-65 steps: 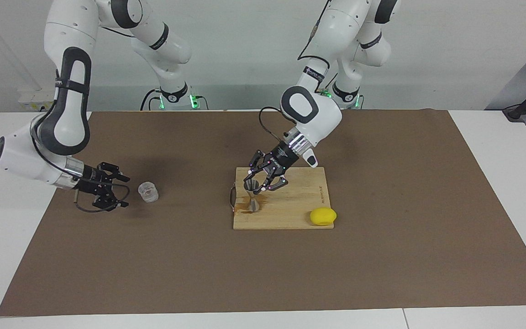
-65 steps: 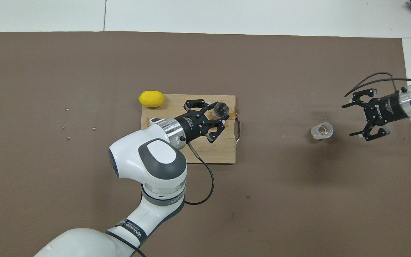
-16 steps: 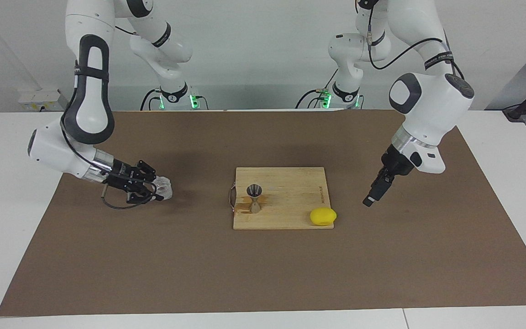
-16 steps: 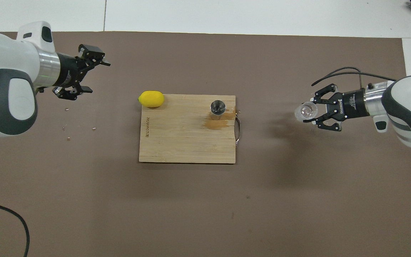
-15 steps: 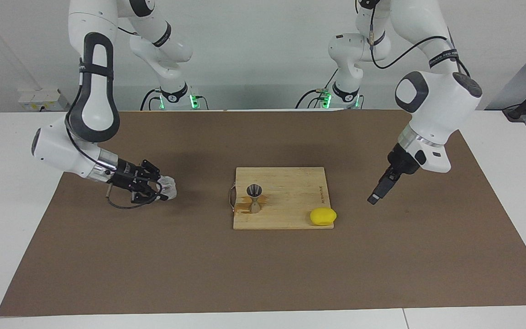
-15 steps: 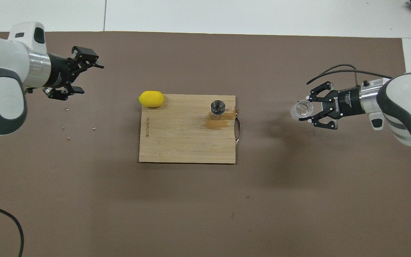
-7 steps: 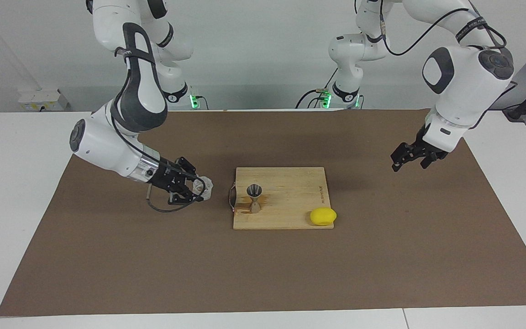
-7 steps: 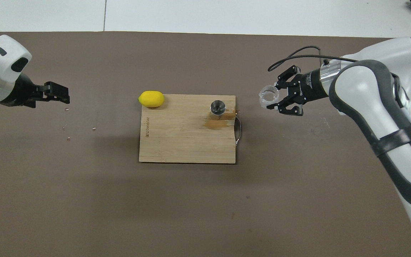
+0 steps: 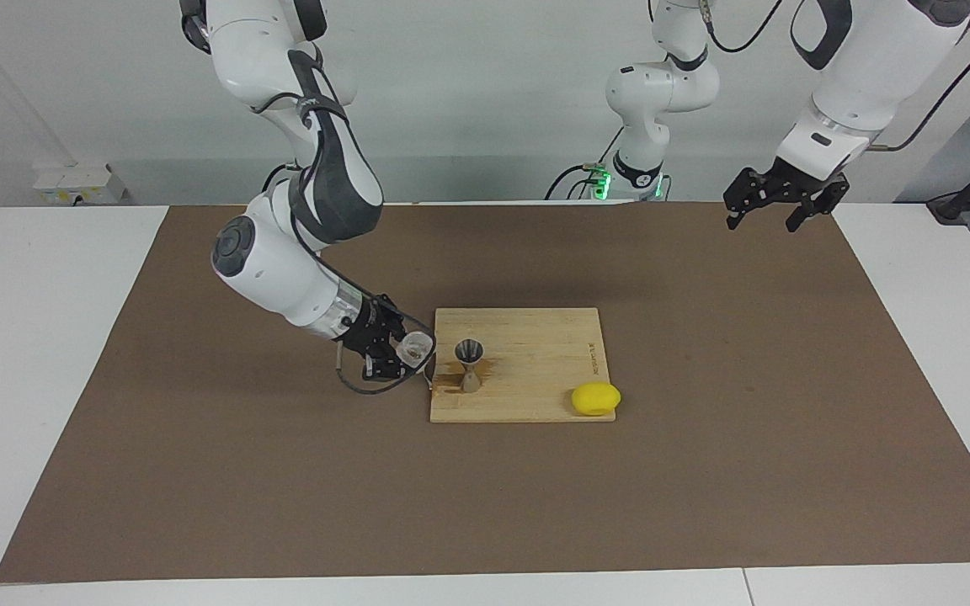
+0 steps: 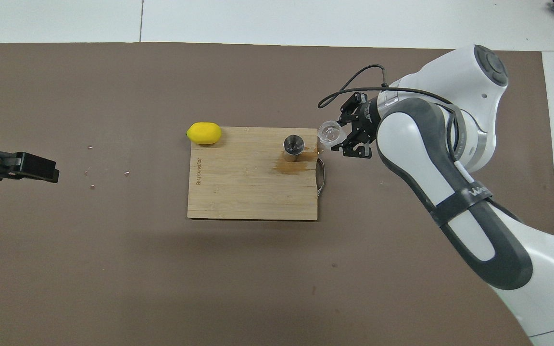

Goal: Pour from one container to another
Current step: 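Move the glass cup with the right gripper above the dark cup, then tilt the glass cup with the right gripper over the dark cup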

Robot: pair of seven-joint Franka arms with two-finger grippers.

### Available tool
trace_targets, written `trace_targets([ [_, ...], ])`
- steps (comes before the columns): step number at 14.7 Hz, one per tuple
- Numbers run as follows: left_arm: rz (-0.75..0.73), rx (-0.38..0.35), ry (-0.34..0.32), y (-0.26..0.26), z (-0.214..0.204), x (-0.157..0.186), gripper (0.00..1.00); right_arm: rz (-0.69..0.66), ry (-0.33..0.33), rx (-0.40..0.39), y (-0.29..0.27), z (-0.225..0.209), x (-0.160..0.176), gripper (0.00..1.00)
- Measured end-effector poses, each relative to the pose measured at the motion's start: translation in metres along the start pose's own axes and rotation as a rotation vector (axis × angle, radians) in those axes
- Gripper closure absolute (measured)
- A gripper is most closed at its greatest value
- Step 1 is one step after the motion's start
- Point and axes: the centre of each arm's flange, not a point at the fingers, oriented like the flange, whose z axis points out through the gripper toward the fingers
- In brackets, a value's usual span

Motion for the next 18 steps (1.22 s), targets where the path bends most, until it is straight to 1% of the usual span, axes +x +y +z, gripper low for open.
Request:
trace_targets([
  [2, -0.002, 0.0, 0.01, -0.001, -0.008, 0.0, 0.0, -0.027, 0.044, -0.001, -0.002, 0.007, -0.009, 0.5],
  [6, 0.0, 0.001, 0.012, -0.001, -0.012, 0.0, 0.0, -0.086, 0.108, -0.006, -0.003, 0.021, -0.024, 0.5],
  [16, -0.003, 0.007, -0.007, -0.003, -0.01, -0.002, 0.0, -0.158, 0.177, -0.001, 0.001, 0.03, -0.051, 0.5],
  [18, -0.003, 0.013, -0.01, -0.004, -0.01, -0.002, 0.0, -0.183, 0.208, 0.006, 0.002, 0.029, -0.055, 0.5],
])
